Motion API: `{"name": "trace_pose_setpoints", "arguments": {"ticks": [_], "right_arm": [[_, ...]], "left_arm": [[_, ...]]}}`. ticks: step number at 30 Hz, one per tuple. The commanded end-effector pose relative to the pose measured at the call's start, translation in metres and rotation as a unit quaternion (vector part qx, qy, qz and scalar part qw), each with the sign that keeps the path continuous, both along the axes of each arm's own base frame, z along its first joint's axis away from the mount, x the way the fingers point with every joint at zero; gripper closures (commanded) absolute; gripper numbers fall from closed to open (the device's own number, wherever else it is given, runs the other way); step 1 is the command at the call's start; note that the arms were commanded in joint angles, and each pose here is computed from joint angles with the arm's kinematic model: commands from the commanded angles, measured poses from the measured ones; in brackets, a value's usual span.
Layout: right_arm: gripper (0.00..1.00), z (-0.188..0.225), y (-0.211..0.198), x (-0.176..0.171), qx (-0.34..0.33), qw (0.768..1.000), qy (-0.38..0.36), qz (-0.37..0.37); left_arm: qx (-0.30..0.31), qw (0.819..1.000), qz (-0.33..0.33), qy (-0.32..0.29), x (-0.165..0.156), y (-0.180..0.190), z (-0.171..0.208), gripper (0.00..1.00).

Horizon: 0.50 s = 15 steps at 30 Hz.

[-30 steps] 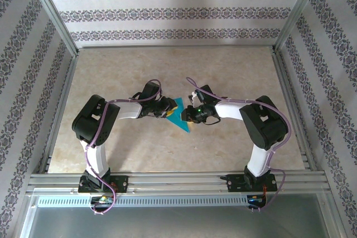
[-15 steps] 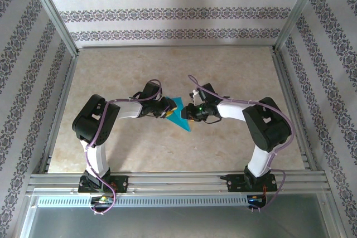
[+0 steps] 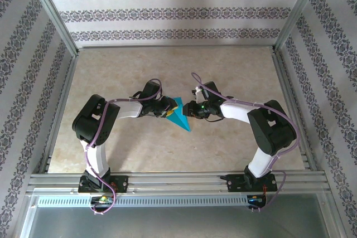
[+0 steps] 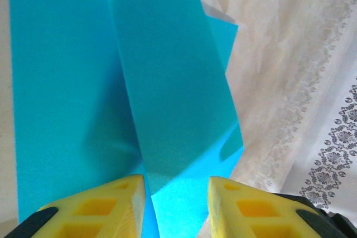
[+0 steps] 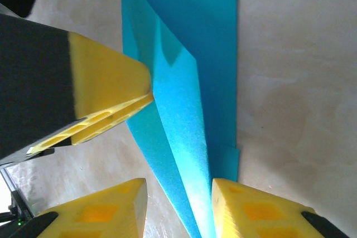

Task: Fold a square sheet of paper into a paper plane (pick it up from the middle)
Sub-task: Turn over the paper at the center of the table.

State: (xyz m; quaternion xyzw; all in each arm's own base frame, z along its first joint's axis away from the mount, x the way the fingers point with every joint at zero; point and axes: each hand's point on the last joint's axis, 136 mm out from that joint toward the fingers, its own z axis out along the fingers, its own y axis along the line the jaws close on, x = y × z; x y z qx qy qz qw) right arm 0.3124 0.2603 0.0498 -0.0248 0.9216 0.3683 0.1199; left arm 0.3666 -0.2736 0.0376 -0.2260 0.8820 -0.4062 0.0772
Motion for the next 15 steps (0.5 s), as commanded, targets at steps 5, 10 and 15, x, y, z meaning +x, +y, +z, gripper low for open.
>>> {"name": "trace_pose_setpoints", "arguments": {"ticks": [5, 10, 15], "right_arm": [[0.67, -0.018, -0.002, -0.004, -0.014, 1.0, 0.025, 0.005], [0.73, -0.025, -0.004, -0.007, -0.023, 0.999, 0.037, 0.004], [0.81, -0.033, -0.007, -0.009, -0.035, 0.998, 0.05, 0.002]], "left_arm": [[-0.01, 1.0, -0.023, -0.019, 0.006, -0.01, 0.003, 0.64], [-0.011, 0.999, -0.028, -0.017, 0.006, -0.012, 0.001, 0.64], [-0.025, 0.999, -0.036, -0.031, 0.009, -0.016, 0.007, 0.64]]}}
